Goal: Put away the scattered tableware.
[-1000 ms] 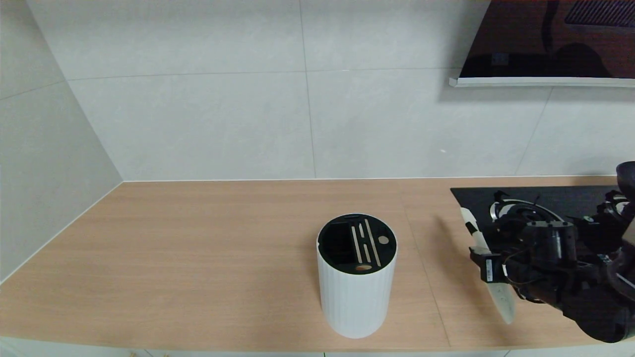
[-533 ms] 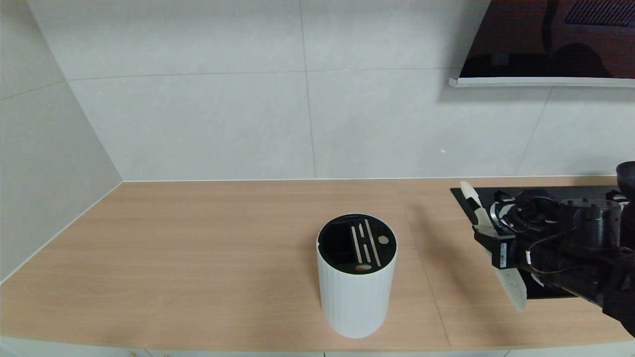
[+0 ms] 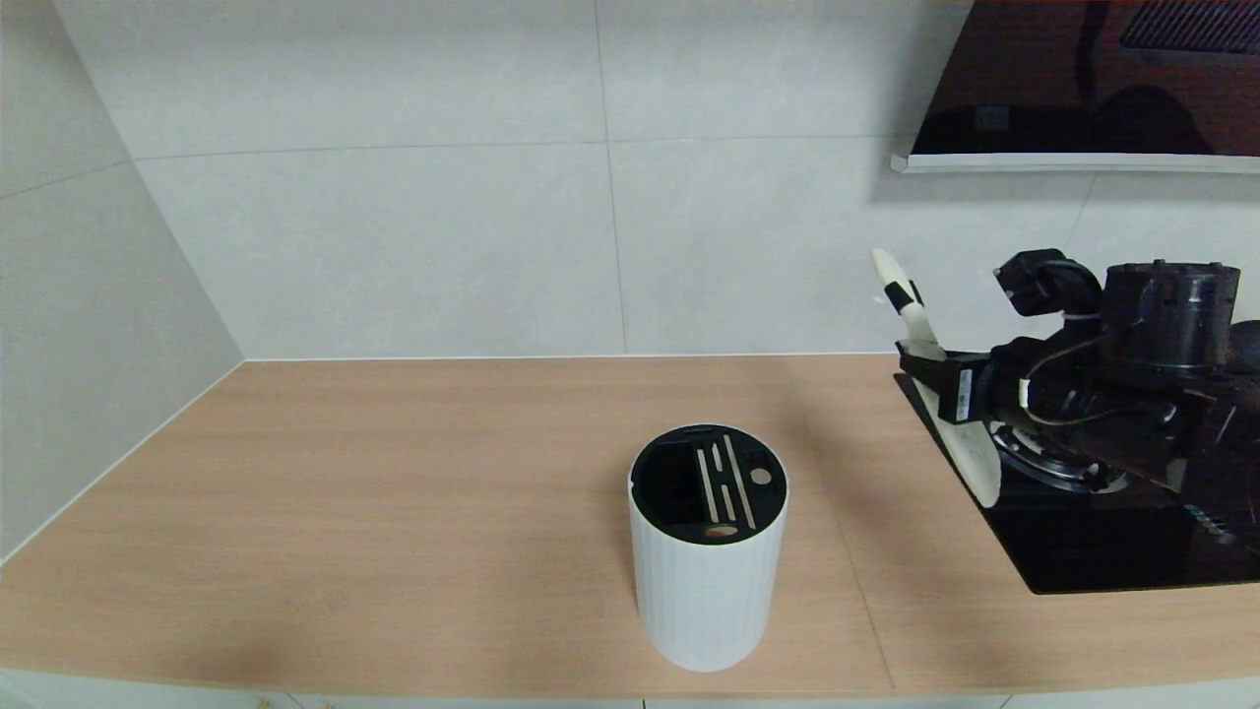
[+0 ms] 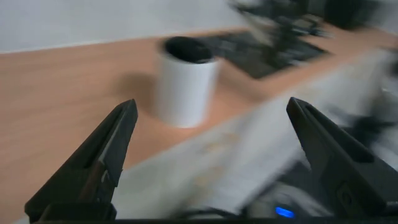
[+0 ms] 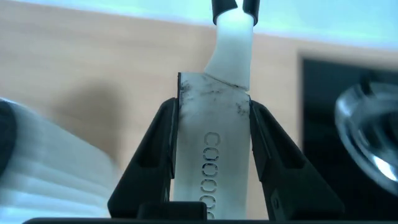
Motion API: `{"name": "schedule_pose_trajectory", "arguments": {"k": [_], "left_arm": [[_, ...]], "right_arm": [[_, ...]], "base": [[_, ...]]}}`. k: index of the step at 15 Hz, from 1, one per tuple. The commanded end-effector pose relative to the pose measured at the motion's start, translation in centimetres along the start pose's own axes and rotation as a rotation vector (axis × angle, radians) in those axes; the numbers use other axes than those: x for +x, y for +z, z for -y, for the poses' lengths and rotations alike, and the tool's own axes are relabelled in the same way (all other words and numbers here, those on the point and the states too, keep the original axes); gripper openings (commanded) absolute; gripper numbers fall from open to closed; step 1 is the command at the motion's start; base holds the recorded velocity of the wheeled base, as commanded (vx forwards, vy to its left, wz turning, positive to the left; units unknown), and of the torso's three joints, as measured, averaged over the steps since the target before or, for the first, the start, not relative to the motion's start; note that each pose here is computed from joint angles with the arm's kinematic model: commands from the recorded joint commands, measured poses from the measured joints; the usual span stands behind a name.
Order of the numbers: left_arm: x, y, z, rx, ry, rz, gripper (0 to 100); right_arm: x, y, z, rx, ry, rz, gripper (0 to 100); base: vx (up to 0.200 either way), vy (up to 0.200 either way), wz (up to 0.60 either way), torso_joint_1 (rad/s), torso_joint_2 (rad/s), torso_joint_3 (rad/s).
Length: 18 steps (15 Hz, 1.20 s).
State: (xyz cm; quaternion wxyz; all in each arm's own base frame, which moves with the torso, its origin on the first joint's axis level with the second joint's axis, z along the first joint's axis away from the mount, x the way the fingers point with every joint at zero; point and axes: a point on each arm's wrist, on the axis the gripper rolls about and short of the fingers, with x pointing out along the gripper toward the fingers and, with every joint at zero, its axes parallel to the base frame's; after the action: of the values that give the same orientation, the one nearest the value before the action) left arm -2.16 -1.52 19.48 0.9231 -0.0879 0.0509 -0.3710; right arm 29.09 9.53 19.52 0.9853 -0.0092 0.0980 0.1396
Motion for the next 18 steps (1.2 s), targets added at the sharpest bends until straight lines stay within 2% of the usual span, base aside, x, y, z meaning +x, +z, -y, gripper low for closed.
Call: {"name": "schedule_pose_trajectory", "arguments": {"k": [1,3,4,5,6,7,9,10,11,13,14,17,18], "left_arm": [[4.6,6.4,-2.8,-0.106,-0.145,-0.121,100],[7.4,8.3,-4.5,-0.132,-0.201,-0.159,100],[9.1,8.5,-5.3,-0.147,-0.237,-0.174,100],[10.8,8.4,-5.9,-0.2,-0.275,-0.199,100],[11.6,8.2,-6.1,-0.235,-0.297,-0.211,100],[13.4,7.9,-7.0,-0.314,-0.313,-0.194,100],[14.8,8.2,-7.7,-0.389,-0.339,-0.138,100],[15.8,8.5,-7.7,-0.459,-0.368,-0.111,100],[16.7,8.4,-7.7,-0.514,-0.361,-0.092,100],[18.1,8.0,-7.6,-0.555,-0.338,-0.071,100],[19.9,7.3,-7.3,-0.581,-0.282,-0.055,100],[21.9,6.3,-6.6,-0.597,-0.232,-0.044,100],[22.6,6.0,-6.7,-0.599,-0.194,-0.016,100]], "right_arm": [[-0.1,2.4,-2.5,-0.009,0.077,0.064,0],[-0.9,3.0,-4.3,-0.016,0.131,0.073,0],[-1.6,3.3,-5.3,-0.018,0.164,0.086,0],[-2.2,3.5,-6.3,-0.013,0.198,0.092,0],[-2.3,3.4,-6.7,-0.006,0.214,0.083,0],[-2.9,3.2,-8.0,0.02,0.259,0.059,0],[-3.5,3.0,-9.7,0.039,0.314,0.044,0],[-4.3,3.1,-10.7,0.053,0.334,0.048,0],[-4.8,3.3,-11.4,0.06,0.346,0.055,0],[-5.3,3.1,-12.3,0.061,0.375,0.049,0],[-5.9,2.4,-13.4,0.051,0.415,0.033,0],[-6.6,2.0,-14.8,0.062,0.469,0.016,0],[-6.7,2.1,-15.2,0.078,0.481,0.012,0]], "base": [[0.0,0.0,0.0,0.0,0.0,0.0],[0.0,0.0,0.0,0.0,0.0,0.0],[0.0,0.0,0.0,0.0,0.0,0.0],[0.0,0.0,0.0,0.0,0.0,0.0],[0.0,0.0,0.0,0.0,0.0,0.0],[0.0,0.0,0.0,0.0,0.0,0.0],[0.0,0.0,0.0,0.0,0.0,0.0],[0.0,0.0,0.0,0.0,0.0,0.0],[0.0,0.0,0.0,0.0,0.0,0.0],[0.0,0.0,0.0,0.0,0.0,0.0],[0.0,0.0,0.0,0.0,0.0,0.0],[0.0,0.0,0.0,0.0,0.0,0.0],[0.0,0.0,0.0,0.0,0.0,0.0]]}}
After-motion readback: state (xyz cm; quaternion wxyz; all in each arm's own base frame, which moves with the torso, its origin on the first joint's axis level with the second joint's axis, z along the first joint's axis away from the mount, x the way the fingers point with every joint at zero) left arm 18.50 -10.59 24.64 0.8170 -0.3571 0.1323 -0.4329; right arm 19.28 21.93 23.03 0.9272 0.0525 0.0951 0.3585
